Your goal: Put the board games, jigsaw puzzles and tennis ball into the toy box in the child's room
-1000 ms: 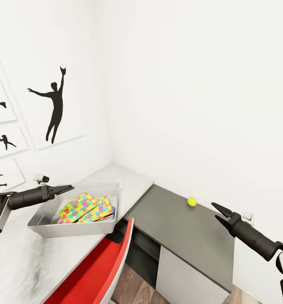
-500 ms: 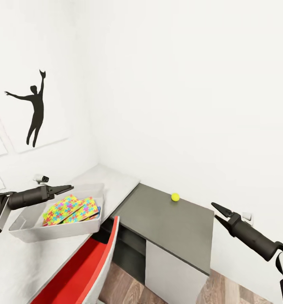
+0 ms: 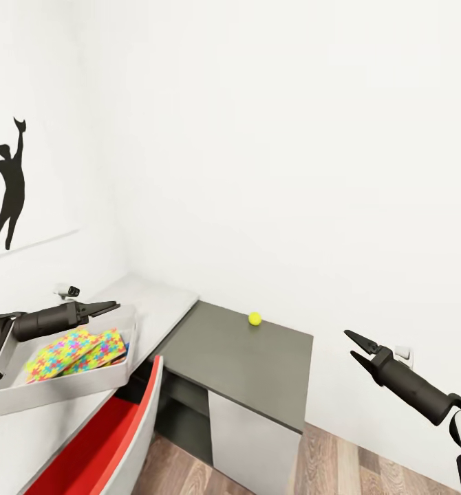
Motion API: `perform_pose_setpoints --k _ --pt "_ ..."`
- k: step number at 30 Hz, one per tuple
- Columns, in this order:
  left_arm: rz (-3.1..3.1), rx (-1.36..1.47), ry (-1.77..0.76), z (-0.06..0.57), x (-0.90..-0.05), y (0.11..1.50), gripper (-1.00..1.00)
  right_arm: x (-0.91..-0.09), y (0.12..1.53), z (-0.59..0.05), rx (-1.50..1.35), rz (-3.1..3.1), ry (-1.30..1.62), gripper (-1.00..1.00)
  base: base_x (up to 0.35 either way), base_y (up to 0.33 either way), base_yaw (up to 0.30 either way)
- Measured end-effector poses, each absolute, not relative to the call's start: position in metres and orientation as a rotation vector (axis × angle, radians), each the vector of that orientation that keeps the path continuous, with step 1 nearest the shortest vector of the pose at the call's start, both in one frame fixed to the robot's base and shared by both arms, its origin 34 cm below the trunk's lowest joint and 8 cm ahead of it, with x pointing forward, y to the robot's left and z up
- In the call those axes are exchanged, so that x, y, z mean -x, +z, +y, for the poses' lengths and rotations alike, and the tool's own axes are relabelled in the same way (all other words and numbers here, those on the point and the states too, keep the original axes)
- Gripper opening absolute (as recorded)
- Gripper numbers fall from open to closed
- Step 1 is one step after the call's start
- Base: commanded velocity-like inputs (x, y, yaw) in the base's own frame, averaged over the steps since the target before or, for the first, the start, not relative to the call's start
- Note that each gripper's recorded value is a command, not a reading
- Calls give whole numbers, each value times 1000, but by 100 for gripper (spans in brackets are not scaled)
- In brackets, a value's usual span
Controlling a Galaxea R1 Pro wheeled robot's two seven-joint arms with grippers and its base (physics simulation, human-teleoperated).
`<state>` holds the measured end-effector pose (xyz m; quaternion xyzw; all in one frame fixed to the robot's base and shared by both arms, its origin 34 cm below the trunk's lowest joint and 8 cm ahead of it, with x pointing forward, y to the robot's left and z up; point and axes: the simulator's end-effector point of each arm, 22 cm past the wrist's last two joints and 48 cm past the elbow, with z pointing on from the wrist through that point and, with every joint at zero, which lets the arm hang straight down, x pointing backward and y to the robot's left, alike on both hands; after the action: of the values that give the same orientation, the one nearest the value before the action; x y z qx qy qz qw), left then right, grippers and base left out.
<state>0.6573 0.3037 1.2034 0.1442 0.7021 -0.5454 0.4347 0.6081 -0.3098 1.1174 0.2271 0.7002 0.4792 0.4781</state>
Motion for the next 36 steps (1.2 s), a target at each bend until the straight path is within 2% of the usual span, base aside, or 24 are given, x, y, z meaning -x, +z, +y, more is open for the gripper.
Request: perform_pose_setpoints --k 36 --pt "1712 -390 -1343 301 -649 1225 100 -605 1134 -312 -541 1670 1166 100 0 -5 -223"
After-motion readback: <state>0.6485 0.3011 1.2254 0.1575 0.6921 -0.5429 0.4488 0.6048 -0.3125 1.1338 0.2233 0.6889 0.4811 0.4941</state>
